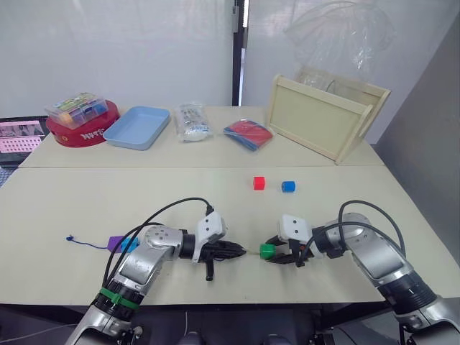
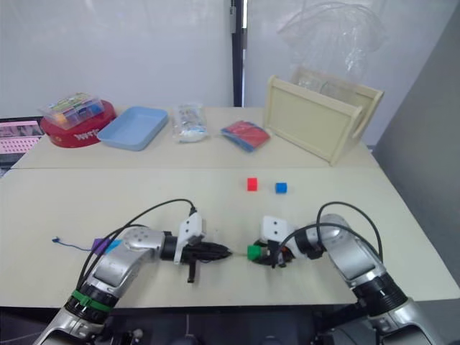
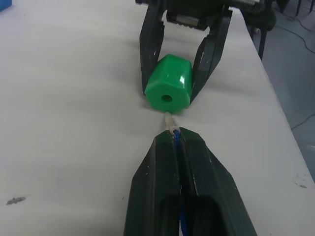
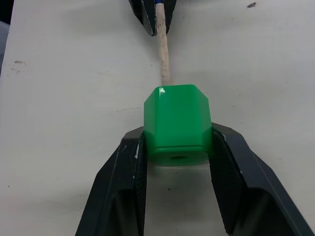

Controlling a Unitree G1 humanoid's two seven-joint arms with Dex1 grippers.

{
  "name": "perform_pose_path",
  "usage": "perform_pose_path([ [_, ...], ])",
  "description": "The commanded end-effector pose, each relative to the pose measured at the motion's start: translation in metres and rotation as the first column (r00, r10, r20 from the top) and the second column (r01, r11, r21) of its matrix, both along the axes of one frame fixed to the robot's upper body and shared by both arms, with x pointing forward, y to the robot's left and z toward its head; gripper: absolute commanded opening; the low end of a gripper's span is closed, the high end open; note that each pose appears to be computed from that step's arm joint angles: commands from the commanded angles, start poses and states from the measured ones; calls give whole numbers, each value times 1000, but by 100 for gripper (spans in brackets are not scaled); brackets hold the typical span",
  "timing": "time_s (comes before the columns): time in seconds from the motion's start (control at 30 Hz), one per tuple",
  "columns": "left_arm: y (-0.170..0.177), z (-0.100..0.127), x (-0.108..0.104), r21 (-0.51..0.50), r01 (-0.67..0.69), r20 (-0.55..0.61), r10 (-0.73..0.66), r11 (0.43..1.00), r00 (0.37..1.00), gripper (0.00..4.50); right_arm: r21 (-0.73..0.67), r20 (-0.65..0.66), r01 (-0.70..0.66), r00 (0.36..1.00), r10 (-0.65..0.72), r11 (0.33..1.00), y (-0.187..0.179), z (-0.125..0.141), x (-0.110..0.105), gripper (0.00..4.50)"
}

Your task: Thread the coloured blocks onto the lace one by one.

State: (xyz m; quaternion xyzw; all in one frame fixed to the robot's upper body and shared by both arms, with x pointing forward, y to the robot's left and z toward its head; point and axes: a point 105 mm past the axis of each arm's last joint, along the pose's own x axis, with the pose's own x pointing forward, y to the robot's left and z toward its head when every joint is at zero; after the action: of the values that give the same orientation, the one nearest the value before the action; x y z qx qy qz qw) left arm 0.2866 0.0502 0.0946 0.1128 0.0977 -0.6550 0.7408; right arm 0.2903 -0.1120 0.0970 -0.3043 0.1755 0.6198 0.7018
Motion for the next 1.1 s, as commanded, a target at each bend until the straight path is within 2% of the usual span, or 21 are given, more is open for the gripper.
perform_pose_path([
  [0.03,-9,2,-3,-7,49,29,-49,999,998,0,11,-33,-52,998,52,999,10,-4,-12,128],
  [0.37,22,4,5,34,4,31,-6,999,1000,0,-25,-47,1,999,-2,1000,-7,-13,-9,128],
  [0.8,18,6,-8,-1,57,-27,-57,998,998,0,-22,-62,2,998,-4,1000,-6,-17,-10,128],
  [1.1,15,4,-8,3,62,-26,-62,998,998,0,-18,-61,-4,998,3,1000,-5,-15,-11,128],
])
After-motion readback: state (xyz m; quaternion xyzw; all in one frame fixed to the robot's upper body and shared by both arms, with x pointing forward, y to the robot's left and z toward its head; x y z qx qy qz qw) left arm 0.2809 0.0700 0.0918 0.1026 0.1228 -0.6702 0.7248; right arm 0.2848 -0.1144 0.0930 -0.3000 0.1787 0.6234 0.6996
